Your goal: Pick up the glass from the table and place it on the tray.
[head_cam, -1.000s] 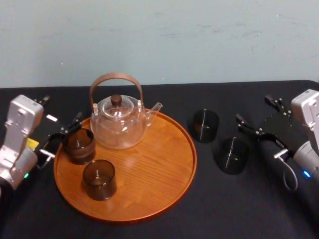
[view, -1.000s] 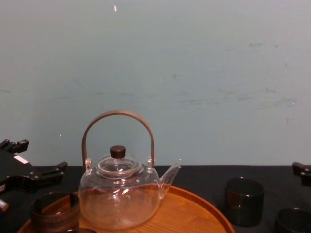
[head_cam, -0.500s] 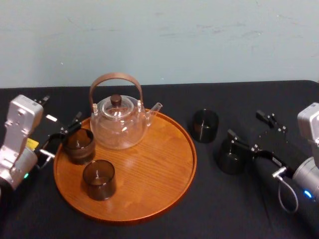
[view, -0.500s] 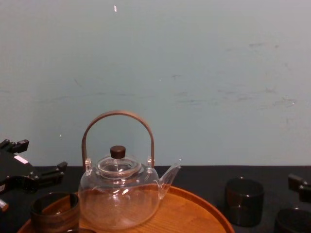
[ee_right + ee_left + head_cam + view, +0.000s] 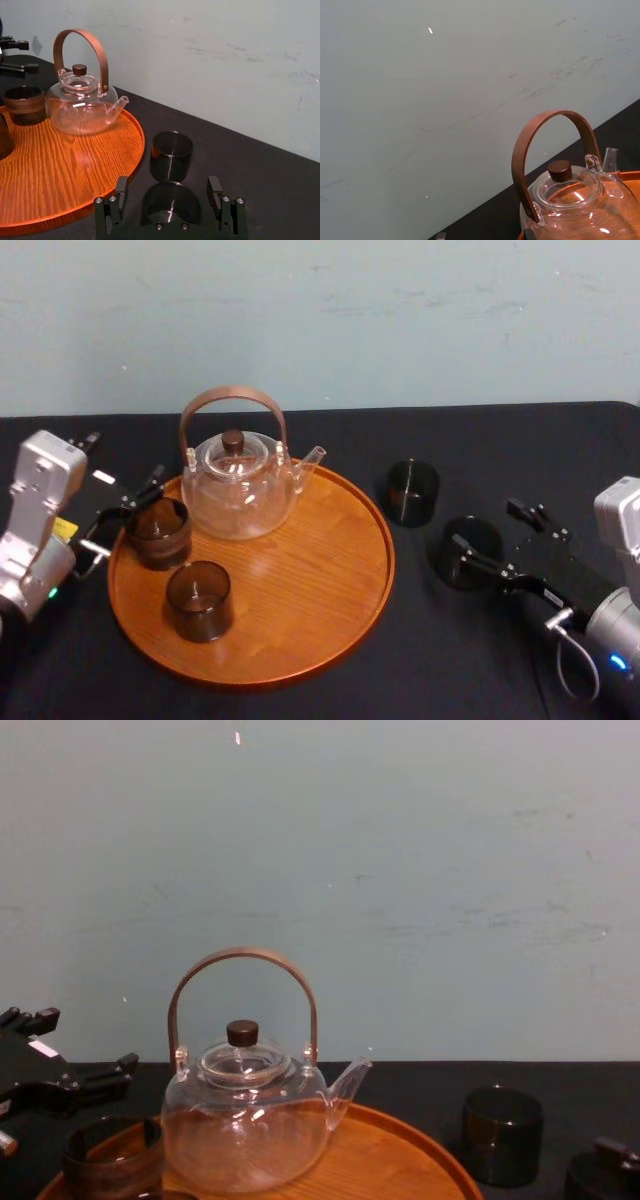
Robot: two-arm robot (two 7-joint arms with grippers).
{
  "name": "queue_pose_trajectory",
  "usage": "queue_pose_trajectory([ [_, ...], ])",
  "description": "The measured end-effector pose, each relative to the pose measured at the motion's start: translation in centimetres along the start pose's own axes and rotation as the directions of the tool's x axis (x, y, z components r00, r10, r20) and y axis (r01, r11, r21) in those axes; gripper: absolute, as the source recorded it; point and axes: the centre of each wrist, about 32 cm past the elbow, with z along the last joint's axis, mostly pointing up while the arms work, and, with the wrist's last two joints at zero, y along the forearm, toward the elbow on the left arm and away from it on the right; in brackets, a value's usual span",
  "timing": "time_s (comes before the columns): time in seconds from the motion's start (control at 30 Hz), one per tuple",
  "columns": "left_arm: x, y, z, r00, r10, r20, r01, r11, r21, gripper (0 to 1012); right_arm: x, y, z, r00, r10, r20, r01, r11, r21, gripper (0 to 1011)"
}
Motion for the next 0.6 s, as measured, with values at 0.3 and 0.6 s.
queue_pose_trajectory([
  [0.3,0.00,0.00,0.00,1.0000,0.000,0.000,0.000,1.0000,0.000,1001,-0.02,-0.09,-0.61,1.000,0.000,-0.021,0.000,1.000,-0.029,1002],
  [0.6,0.00,0.00,0.00,1.0000,0.000,0.000,0.000,1.0000,0.000,1001,0.04,-0.11,-1.00,0.999,-0.010,-0.031,0.009,0.999,-0.043,1002],
])
